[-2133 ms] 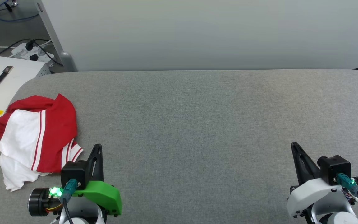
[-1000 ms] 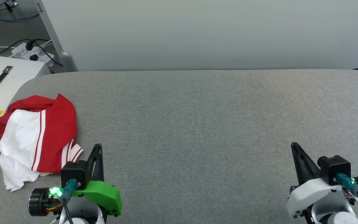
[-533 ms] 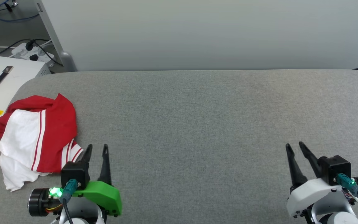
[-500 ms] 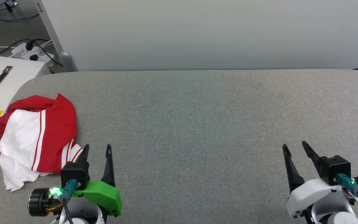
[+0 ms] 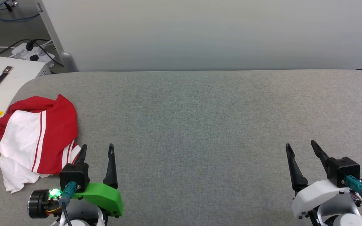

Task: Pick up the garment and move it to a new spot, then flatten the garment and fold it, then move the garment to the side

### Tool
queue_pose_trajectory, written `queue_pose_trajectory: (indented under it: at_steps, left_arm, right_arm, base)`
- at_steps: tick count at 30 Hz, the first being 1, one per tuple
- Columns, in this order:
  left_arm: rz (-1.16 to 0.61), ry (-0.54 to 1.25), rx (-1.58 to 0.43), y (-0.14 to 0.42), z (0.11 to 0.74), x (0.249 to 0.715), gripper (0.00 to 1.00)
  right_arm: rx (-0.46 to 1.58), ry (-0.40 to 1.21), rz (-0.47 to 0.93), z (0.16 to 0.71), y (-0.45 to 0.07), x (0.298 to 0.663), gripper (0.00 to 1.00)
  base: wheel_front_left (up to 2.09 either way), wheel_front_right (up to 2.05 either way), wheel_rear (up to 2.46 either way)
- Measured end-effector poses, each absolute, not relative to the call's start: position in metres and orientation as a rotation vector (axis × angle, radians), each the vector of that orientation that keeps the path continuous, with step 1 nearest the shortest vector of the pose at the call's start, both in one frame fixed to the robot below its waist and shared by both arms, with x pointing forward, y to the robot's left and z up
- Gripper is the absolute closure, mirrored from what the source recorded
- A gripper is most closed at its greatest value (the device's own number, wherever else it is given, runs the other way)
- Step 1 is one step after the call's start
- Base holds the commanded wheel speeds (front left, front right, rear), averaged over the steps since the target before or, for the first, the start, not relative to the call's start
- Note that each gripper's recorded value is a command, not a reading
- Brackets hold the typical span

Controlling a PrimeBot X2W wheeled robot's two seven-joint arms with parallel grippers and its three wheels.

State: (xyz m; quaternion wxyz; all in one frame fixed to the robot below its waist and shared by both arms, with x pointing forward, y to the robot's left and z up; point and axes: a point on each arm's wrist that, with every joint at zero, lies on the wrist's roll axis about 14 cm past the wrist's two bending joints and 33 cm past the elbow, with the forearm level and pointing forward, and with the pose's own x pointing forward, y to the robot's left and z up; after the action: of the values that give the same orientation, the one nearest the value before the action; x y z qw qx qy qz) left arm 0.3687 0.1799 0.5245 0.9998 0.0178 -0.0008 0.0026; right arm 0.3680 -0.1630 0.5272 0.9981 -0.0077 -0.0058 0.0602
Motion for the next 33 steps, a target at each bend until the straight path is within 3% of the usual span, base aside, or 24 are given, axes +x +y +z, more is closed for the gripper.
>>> queue_pose_trajectory:
  at_steps: [33]
  left_arm:
    - [0.005, -0.080, 0.004, 0.177, 0.537, 0.367, 0.00]
  right_arm:
    - [0.048, -0.103, 0.107, 0.544, -0.168, 0.363, 0.00]
  base:
    - [0.00, 0.00, 0.00]
